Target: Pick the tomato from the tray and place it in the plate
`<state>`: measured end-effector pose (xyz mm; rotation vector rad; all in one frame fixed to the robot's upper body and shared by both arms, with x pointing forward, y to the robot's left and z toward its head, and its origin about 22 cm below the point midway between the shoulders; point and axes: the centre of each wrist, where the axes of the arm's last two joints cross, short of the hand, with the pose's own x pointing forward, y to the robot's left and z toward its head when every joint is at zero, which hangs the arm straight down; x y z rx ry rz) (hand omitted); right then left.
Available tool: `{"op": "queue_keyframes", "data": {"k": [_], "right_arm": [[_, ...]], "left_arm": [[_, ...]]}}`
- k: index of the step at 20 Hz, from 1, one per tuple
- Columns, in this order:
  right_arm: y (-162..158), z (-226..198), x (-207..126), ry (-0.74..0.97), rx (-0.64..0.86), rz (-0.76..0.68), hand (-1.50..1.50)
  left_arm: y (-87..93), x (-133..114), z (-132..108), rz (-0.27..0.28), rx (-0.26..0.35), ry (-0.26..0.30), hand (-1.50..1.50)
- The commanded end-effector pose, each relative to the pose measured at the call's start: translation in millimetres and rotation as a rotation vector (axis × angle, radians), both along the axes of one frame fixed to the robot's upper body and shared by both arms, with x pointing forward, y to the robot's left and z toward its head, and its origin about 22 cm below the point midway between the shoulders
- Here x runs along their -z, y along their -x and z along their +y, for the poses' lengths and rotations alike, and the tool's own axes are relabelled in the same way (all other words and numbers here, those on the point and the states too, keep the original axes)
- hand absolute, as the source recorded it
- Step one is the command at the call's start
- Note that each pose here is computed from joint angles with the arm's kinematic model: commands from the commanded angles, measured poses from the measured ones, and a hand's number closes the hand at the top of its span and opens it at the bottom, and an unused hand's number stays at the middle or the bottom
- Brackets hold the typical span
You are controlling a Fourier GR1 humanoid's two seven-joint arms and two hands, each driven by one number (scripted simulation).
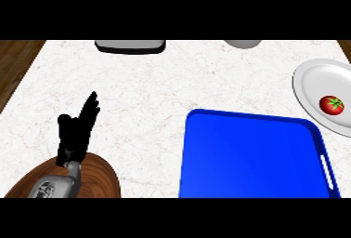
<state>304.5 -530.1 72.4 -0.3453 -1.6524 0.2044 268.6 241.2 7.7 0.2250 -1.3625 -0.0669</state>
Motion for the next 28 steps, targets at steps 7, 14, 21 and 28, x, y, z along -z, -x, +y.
{"op": "queue_keyframes", "data": {"k": [7, 14, 21, 28], "right_arm": [[-4, 13, 17, 0.040, 0.017, -0.002, -1.50], [13, -2, 16, 0.053, 0.045, 0.000, -1.50], [31, -14, 22, 0.104, 0.086, 0.039, -1.50], [44, -25, 20, 0.139, 0.117, 0.024, -1.50]], "left_arm": [[-1.1, -3, 2, 0.049, 0.012, 0.023, 0.00], [3.9, 15, 4, 0.051, -0.006, 0.020, 0.00], [2.5, 4, -6, 0.037, 0.009, 0.023, 0.00], [-1.5, 8, -11, 0.048, 0.018, 0.025, 0.00]]}}
